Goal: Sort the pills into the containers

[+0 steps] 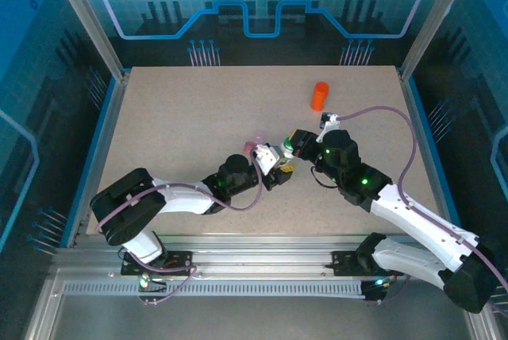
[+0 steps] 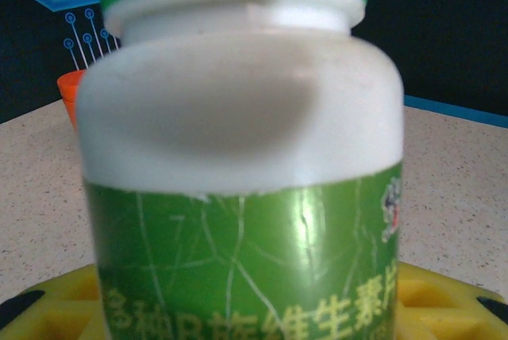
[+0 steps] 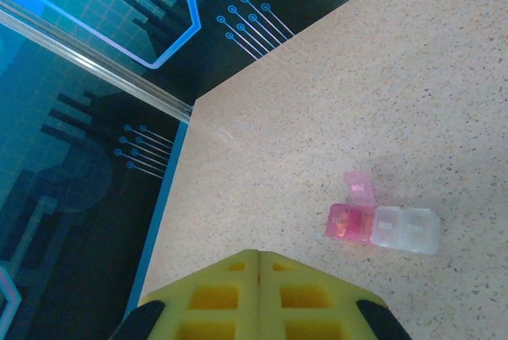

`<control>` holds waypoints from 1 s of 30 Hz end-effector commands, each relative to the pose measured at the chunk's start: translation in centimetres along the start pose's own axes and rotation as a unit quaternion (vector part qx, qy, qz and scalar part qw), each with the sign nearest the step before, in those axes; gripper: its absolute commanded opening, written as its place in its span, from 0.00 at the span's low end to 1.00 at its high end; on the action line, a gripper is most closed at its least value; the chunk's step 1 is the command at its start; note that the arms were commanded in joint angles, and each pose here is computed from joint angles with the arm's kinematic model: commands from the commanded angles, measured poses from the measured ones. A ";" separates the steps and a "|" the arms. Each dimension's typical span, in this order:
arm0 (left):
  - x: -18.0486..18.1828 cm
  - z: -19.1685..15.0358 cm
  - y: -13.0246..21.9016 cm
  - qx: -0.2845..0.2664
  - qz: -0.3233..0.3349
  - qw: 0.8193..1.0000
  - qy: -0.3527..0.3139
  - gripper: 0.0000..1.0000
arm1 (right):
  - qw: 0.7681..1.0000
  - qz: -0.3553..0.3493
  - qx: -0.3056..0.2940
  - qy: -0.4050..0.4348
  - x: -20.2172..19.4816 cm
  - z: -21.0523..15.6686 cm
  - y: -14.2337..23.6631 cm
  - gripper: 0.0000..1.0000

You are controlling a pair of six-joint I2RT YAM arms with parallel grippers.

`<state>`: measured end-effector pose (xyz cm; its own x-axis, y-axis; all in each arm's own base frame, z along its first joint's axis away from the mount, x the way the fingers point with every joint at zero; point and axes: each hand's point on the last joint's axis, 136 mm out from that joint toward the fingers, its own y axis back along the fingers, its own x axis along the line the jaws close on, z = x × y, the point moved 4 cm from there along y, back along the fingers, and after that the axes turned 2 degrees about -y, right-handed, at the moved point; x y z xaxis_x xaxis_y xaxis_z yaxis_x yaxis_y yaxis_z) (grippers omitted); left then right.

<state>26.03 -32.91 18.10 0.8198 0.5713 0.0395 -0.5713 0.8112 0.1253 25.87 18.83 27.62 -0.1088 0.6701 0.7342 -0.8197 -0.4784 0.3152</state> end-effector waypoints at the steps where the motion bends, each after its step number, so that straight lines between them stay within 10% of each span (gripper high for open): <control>1: -1.0 1.9 0.3 -0.048 -0.021 0.998 -0.020 0.00 | 1.000 -0.009 0.014 0.020 0.1 -0.4 0.7 0.30; 7: -0.3 1.9 0.4 -0.042 0.007 0.999 -0.028 0.00 | 0.995 -0.043 0.075 0.059 0.7 -0.6 1.5 0.56; 18: 0.1 2.3 0.5 -0.043 0.023 0.998 -0.027 0.00 | 0.992 -0.041 0.109 0.048 0.4 -2.2 1.0 0.60; 30: -1.3 2.5 0.8 -0.056 -0.025 0.998 -0.024 0.00 | 0.995 -0.044 0.078 0.051 0.3 -1.6 0.6 0.29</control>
<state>25.90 -32.80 18.19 0.8073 0.5857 0.0725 -0.5901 0.7998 0.1100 24.31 19.54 26.70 -0.1012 0.7732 0.6260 -0.7090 -0.4975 0.4999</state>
